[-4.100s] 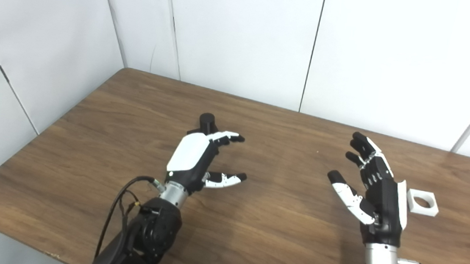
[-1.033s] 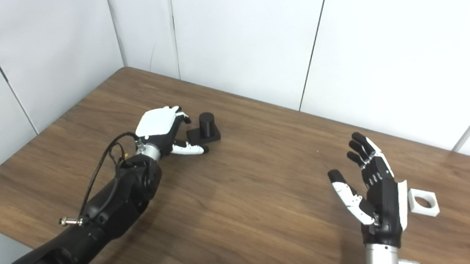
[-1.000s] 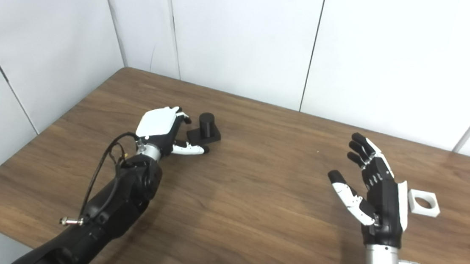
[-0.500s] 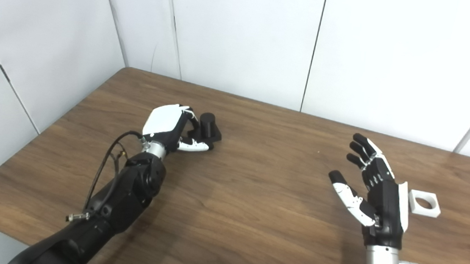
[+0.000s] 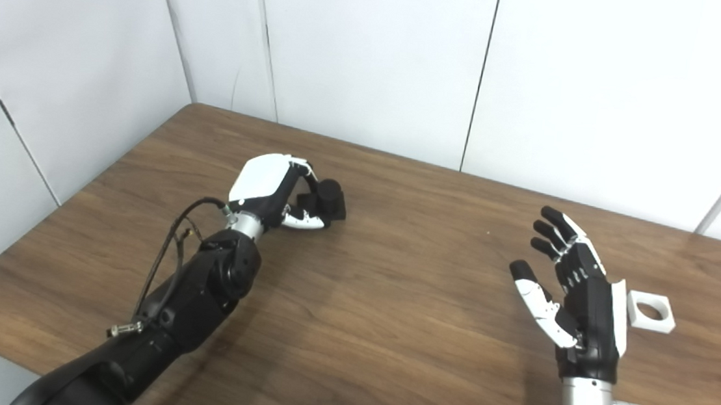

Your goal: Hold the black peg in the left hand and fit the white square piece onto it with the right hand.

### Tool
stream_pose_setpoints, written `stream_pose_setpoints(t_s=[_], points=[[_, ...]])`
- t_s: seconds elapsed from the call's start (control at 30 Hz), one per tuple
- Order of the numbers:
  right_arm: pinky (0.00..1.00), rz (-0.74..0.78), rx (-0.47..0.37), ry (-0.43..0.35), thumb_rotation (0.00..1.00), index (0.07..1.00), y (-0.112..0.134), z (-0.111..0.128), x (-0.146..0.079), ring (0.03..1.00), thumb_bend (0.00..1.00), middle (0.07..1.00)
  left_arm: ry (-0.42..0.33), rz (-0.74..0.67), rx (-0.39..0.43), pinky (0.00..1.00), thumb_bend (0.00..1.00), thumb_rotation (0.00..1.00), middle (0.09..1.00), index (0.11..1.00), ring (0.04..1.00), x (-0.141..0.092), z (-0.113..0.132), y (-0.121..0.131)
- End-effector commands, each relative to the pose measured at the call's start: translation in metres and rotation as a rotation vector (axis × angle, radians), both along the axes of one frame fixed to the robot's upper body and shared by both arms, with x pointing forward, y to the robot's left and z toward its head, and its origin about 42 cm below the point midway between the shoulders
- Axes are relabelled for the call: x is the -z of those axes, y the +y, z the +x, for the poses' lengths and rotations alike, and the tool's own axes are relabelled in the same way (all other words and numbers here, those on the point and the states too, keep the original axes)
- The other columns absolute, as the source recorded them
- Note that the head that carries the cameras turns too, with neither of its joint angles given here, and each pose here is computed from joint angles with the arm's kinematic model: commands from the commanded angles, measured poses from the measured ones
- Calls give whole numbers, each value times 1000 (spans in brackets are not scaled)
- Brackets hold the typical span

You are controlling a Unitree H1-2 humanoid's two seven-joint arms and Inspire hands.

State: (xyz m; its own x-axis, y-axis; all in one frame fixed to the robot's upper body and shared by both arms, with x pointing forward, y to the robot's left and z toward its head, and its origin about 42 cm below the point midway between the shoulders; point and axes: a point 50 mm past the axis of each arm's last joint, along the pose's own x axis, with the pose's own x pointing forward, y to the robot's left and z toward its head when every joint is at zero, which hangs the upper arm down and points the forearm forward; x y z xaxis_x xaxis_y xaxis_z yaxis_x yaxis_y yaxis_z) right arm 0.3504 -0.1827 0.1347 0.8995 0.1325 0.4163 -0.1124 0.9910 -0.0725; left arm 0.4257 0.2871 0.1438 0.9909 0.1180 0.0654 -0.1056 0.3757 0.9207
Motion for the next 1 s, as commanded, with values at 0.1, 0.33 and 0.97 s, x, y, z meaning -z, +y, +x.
stream_pose_setpoints(t_s=[0.1,0.33,0.97], points=[[758,-10,69,186,386,797,-28,-47,62,818,481,858,93,7,11,837,521,75,849,485,902,13,-8,15],[755,-3,67,193,397,800,-28,-46,65,824,494,858,86,-41,115,845,524,69,874,487,915,9,-8,17],[755,-13,64,187,403,801,-28,-45,66,821,462,862,170,-181,493,837,522,74,905,490,943,4,-7,7]])
